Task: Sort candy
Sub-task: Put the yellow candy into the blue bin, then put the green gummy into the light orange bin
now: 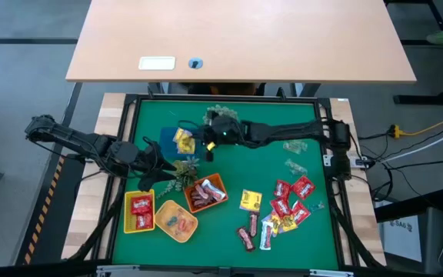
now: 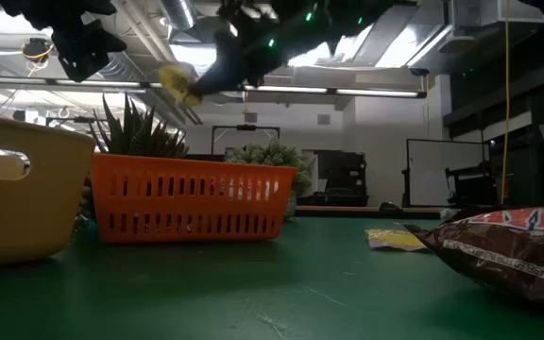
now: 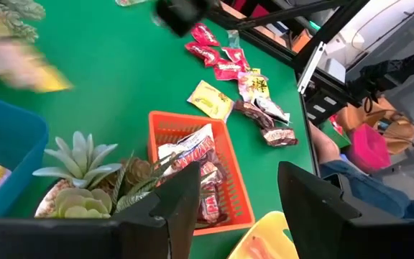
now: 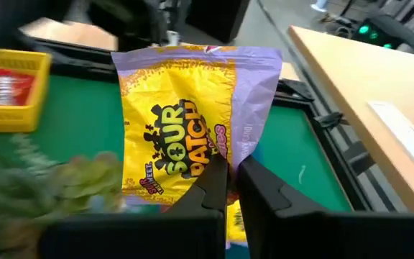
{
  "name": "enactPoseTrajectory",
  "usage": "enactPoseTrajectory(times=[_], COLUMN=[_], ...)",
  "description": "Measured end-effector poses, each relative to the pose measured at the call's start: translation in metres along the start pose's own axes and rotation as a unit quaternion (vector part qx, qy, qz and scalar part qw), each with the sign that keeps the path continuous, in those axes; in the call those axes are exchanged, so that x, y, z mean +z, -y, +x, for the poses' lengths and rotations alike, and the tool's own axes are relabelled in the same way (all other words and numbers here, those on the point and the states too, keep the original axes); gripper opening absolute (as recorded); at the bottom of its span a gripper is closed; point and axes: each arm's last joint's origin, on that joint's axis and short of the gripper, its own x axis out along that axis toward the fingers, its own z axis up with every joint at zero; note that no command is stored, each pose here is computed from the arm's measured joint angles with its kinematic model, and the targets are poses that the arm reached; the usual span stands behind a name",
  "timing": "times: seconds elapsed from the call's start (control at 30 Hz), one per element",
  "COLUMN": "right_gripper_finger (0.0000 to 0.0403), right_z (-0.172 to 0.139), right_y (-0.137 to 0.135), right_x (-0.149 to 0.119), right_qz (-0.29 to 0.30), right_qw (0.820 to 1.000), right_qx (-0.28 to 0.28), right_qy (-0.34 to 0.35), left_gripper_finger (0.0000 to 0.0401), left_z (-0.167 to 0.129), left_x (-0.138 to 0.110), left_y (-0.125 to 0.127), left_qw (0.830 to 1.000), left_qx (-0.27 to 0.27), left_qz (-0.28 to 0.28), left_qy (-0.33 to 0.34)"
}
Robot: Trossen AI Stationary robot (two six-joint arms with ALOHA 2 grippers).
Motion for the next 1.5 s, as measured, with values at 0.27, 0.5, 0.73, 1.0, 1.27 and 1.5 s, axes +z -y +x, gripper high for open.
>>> enactPoseTrajectory(times=[0.27,0.5,0.73,1.0,1.27,1.5], right_gripper_finger=[0.0056,0.0179,0.0238,0.0237,0.0237,0.0237], right_z=[0.010,0.009,-0.009,-0.087,-0.170,-0.222], right_y=[0.028,0.032,0.033,0.050,0.046,0.030], right_x=[-0.014,-0.012,0.013,0.044,0.023,-0.042], right_qz=[0.054,0.060,0.054,0.042,0.062,0.088], right_qw=[0.999,0.998,0.992,0.944,0.913,0.901], right_qx=[-0.010,-0.008,0.023,0.048,0.038,-0.024], right_qy=[0.001,0.004,-0.114,-0.322,-0.402,-0.423], left_gripper_finger=[0.0172,0.0172,0.0172,0.0172,0.0172,0.0172], left_z=[0.000,0.000,0.000,0.002,0.011,0.026], left_x=[0.000,0.000,0.000,0.000,-0.003,-0.007], left_y=[0.000,0.000,0.000,0.000,0.000,0.000], left_qw=[1.000,1.000,1.000,1.000,0.999,0.998], left_qx=[0.000,-0.001,-0.001,0.003,0.015,0.028], left_qz=[0.009,0.021,0.021,0.022,0.025,0.029], left_qy=[0.001,0.001,0.001,-0.002,-0.018,-0.039])
